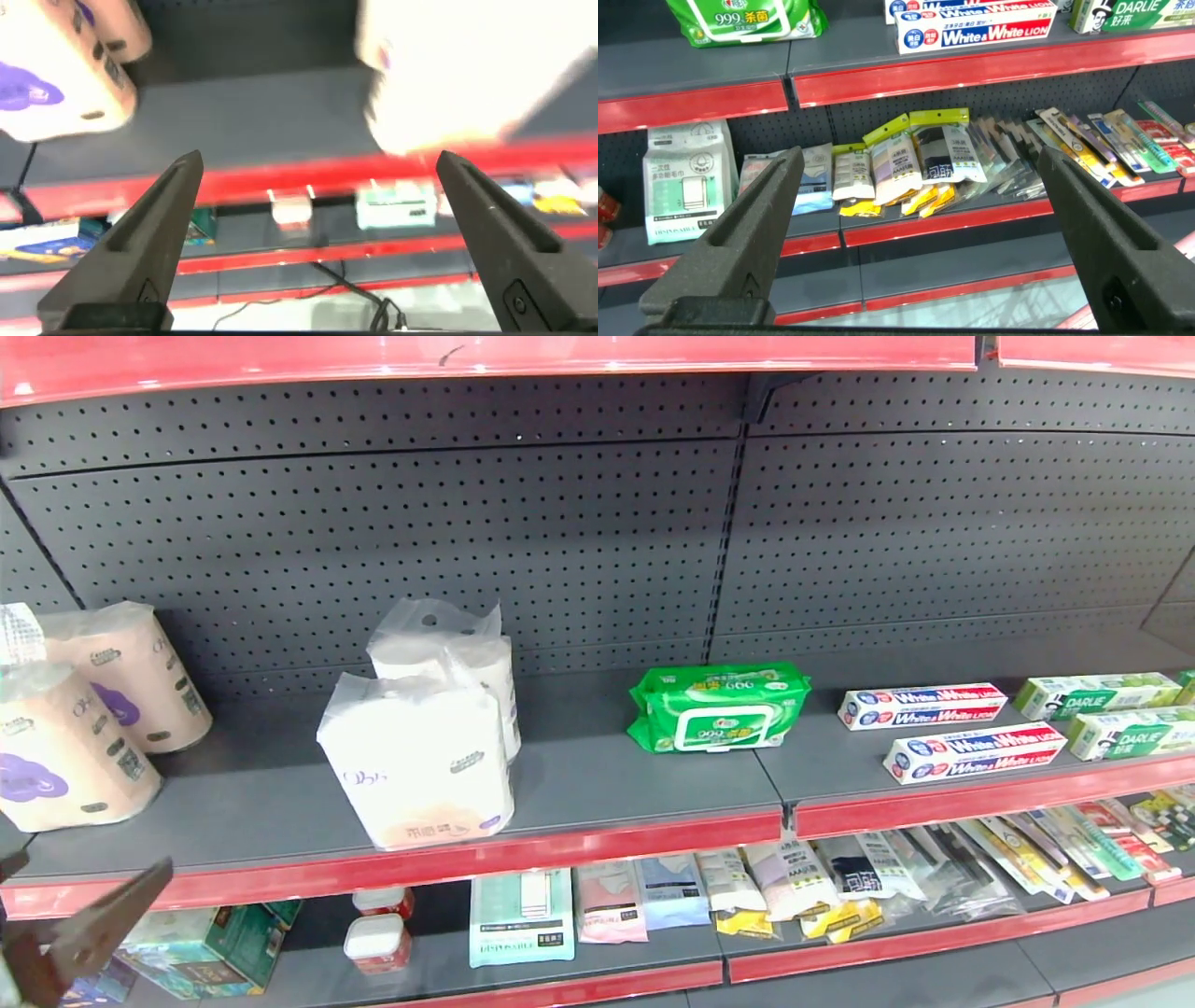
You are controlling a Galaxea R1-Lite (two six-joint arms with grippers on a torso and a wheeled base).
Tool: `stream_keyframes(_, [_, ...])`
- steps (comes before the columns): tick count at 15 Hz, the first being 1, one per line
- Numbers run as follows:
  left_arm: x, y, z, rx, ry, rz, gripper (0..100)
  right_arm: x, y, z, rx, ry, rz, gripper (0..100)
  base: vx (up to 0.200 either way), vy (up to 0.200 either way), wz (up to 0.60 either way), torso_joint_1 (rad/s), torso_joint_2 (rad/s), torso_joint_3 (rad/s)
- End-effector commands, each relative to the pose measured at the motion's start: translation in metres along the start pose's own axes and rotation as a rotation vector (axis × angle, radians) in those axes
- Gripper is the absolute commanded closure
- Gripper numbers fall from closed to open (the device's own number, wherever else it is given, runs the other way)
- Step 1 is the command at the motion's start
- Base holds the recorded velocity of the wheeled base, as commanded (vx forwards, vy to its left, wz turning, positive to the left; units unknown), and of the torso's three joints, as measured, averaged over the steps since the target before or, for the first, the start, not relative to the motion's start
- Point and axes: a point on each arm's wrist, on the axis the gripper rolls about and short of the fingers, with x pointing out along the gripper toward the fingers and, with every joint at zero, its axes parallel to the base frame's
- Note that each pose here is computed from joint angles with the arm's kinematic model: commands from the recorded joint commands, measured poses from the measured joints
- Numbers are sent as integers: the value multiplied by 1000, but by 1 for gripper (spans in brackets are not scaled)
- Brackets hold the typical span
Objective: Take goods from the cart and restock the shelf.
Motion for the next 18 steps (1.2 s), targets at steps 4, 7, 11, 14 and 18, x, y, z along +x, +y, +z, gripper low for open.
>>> stream_keyframes(4, [-78,-6,-101,39,-158,-96,0,0,0,0,0,2,1,0,0,0,0,0,0,0])
stream_keyframes(7, [-76,-5,-105,25,-160,-45,0,0,0,0,0,2,1,0,0,0,0,0,0,0])
stream_keyframes(11, [-71,1,-107,-89,-201,241,0,0,0,0,0,2,1,0,0,0,0,0,0,0])
stream_keyframes(14, [-61,4,-110,-181,-327,380,0,0,0,0,0,2,1,0,0,0,0,0,0,0])
stream_keyframes(18, [-58,-5,-108,74,-326,14,0,0,0,0,-3,2,1,0,0,0,0,0,0,0])
